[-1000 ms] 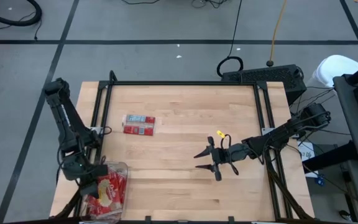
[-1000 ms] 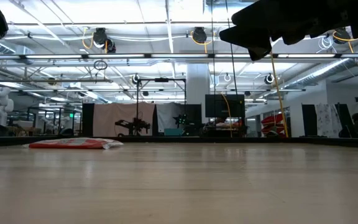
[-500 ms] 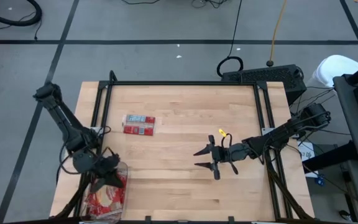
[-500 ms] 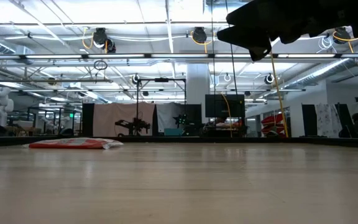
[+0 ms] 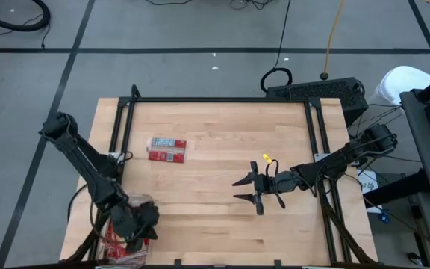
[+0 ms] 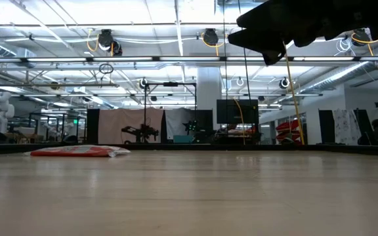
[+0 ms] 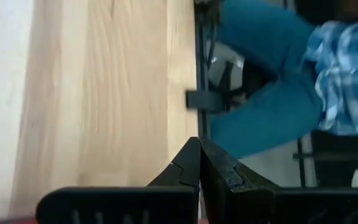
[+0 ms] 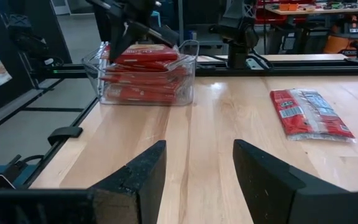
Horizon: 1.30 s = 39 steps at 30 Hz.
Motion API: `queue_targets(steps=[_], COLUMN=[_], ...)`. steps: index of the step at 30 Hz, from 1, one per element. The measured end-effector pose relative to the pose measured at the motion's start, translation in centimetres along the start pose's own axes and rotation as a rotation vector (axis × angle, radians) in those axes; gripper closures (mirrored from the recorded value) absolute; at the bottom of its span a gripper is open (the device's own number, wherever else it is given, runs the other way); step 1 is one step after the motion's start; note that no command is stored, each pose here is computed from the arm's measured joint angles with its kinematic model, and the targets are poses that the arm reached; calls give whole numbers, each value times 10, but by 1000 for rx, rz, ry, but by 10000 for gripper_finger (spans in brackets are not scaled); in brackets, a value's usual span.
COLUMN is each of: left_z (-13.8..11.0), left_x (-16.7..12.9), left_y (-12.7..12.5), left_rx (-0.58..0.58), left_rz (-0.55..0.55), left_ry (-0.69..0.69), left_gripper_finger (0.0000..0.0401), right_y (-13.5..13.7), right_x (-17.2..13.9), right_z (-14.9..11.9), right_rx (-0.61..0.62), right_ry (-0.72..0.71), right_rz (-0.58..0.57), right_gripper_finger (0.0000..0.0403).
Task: Sort popcorn bags into baskets
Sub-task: Put the popcorn bag into the transparent bin
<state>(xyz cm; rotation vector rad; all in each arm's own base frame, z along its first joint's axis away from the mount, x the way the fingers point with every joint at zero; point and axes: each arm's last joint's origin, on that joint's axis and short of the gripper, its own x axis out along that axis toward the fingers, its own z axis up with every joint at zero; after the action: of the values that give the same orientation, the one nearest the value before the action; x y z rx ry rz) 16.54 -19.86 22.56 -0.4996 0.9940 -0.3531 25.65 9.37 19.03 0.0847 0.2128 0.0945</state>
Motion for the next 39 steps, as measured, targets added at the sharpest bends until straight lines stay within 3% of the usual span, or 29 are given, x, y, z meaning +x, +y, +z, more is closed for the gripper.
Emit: queue_targets(steps=[6,16,25,32,39], left_z=[-6,-27,-33,-18,10], left_x=[-1,-4,-8,-18,-24], left_y=[-11,-24,-28,-20,4], left_rx=[-86,-247,-252,-78,177], left_rz=[37,-11,-24,30,372], left_ry=[126,262,275,67,-283], left_gripper_finger=[397,396,396,396,396], right_y=[0,0,0,-1,-9], right_x=[0,0,0,0,0], right_z=[0,-1,-1,0,1], right_rx=[-7,-18,-22,22,34], right_ry=[0,7,8,-2,-30], right_rz=[1,5,6,-56,-215], right_gripper_finger=[222,222,222,222,222])
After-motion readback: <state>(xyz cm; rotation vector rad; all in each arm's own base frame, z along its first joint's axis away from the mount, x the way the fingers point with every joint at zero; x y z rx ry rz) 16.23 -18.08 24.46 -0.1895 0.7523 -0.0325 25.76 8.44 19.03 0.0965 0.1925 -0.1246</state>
